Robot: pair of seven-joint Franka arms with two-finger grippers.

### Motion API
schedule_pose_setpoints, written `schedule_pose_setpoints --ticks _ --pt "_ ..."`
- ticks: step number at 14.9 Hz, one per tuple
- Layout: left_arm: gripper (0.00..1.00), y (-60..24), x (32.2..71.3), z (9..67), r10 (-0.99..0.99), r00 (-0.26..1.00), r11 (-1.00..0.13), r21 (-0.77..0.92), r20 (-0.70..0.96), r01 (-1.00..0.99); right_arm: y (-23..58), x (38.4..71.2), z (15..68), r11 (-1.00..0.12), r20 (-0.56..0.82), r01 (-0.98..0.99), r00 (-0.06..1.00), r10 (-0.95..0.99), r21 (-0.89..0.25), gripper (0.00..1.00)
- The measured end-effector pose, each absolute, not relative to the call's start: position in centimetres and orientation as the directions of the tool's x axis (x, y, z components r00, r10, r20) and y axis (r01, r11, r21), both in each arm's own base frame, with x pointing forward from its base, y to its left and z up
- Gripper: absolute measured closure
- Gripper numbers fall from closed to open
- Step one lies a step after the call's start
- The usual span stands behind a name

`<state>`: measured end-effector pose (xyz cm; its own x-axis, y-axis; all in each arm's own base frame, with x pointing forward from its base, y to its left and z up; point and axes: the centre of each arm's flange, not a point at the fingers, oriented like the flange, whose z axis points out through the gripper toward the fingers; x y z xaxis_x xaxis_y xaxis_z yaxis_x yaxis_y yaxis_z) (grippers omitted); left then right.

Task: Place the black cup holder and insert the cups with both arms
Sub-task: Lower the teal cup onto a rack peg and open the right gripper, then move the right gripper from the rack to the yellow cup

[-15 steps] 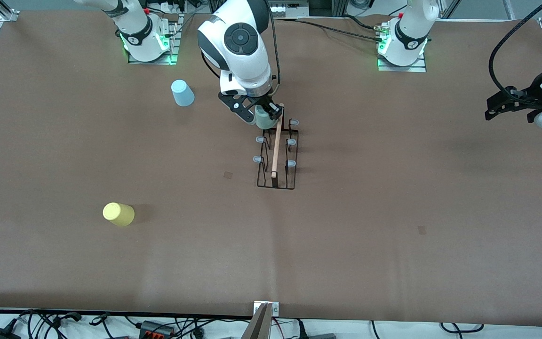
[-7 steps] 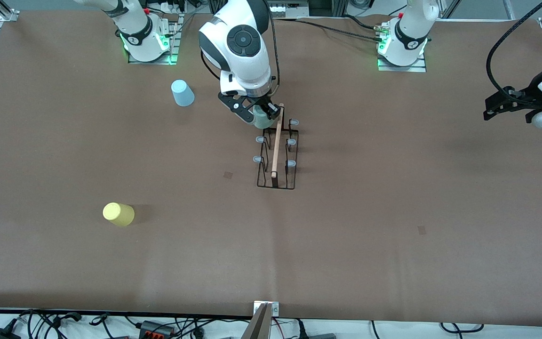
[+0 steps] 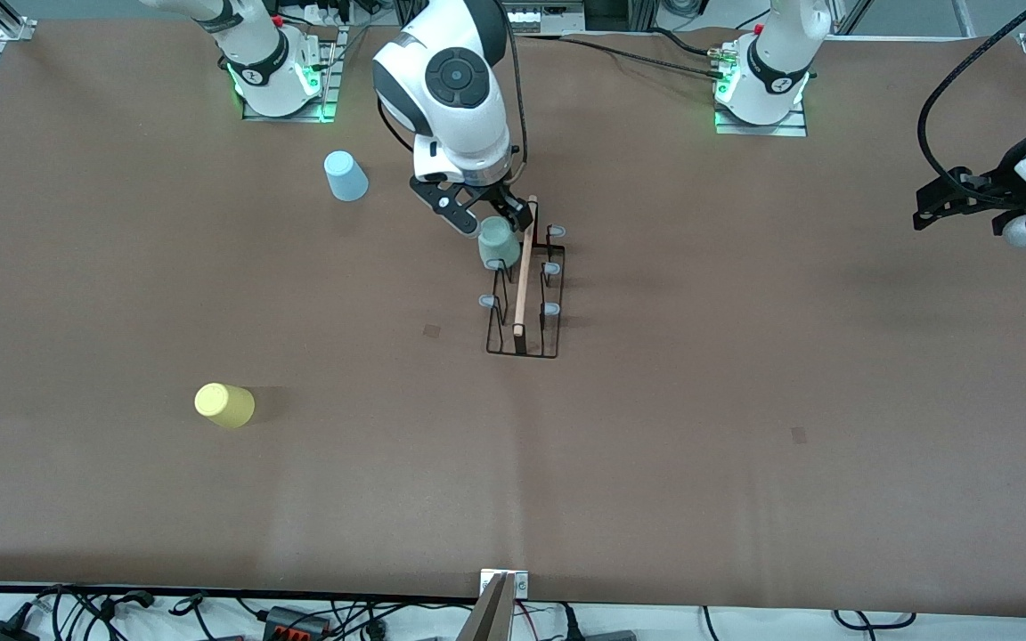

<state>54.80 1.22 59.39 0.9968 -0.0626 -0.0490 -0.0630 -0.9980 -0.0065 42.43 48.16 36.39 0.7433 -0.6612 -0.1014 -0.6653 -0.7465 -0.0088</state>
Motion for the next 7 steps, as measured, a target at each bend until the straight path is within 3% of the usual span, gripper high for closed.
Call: schedule_pose_setpoints --ticks 7 --pt "0.00 1.2 54.8 59.4 -0.062 0.997 -0.998 -0.006 -0.049 -0.063 40.2 49.5 42.3 -0.825 -0.020 -0.558 0.829 -0.558 -0.087 0.00"
